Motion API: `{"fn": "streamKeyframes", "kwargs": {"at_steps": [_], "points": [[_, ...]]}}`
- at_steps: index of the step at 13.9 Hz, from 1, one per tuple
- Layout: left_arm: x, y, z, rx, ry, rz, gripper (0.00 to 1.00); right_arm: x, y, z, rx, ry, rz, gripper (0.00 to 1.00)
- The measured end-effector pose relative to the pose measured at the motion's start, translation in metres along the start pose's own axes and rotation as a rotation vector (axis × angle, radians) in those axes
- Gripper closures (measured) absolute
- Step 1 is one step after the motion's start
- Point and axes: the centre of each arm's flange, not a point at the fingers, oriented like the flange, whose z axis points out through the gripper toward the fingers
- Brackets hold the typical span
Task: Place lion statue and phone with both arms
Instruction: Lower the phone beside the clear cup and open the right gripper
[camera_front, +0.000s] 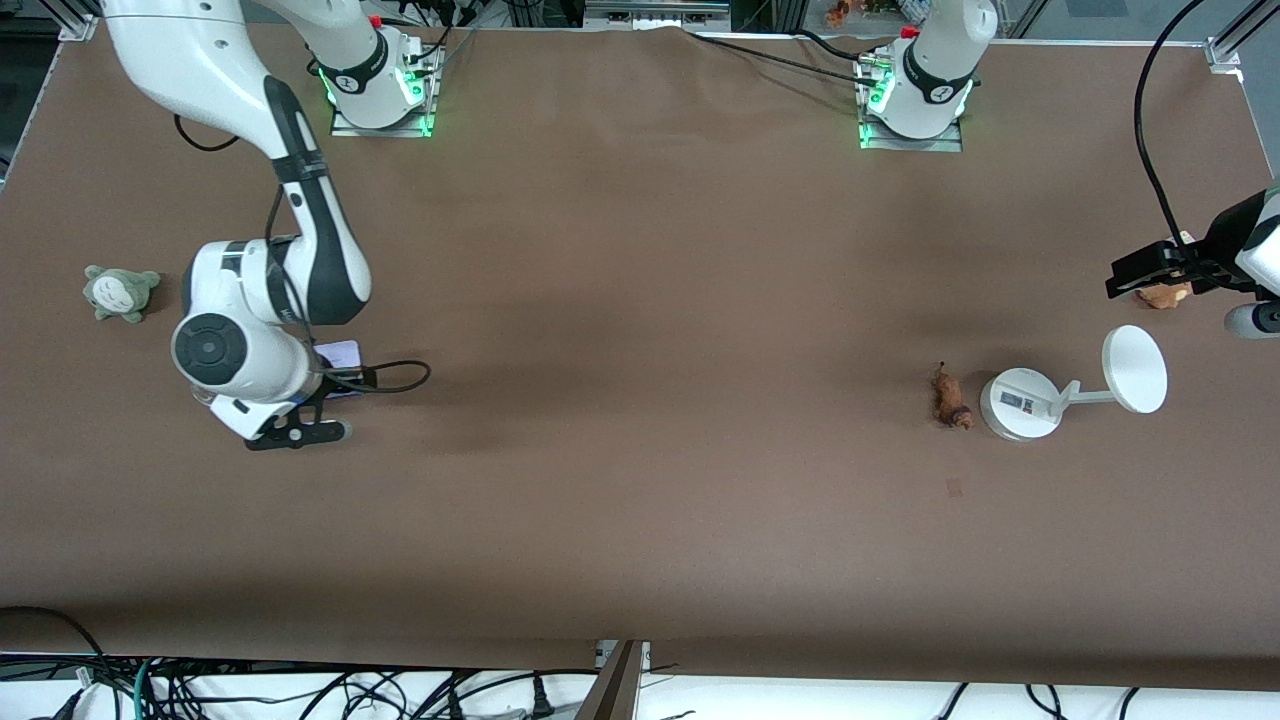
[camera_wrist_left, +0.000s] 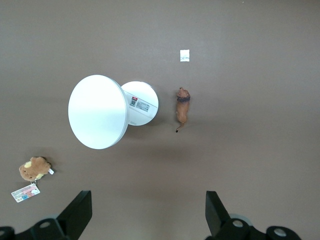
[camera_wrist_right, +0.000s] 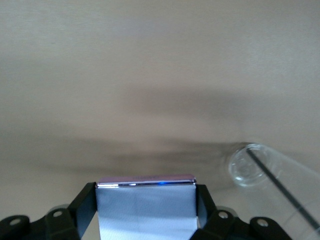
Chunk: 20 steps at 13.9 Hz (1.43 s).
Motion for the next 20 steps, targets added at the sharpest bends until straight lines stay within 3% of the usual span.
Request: {"fn": "streamKeyframes", "kwargs": {"at_steps": [8, 18, 20], "points": [[0.0, 0.0, 0.0, 0.0, 0.0, -0.001, 0.0, -0.001, 0.001, 0.03, 0.023, 0.037, 0.011, 0.16], [0.0, 0.0, 0.0, 0.0, 0.0, -0.001, 0.0, 0.006, 0.0, 0.064, 0.003, 0.063, 0.007, 0.15], [0.0, 0.0, 0.0, 0.0, 0.0, -0.001, 0.0, 0.006, 0.0, 0.064, 0.003, 0.064, 0.008, 0.03]]}}
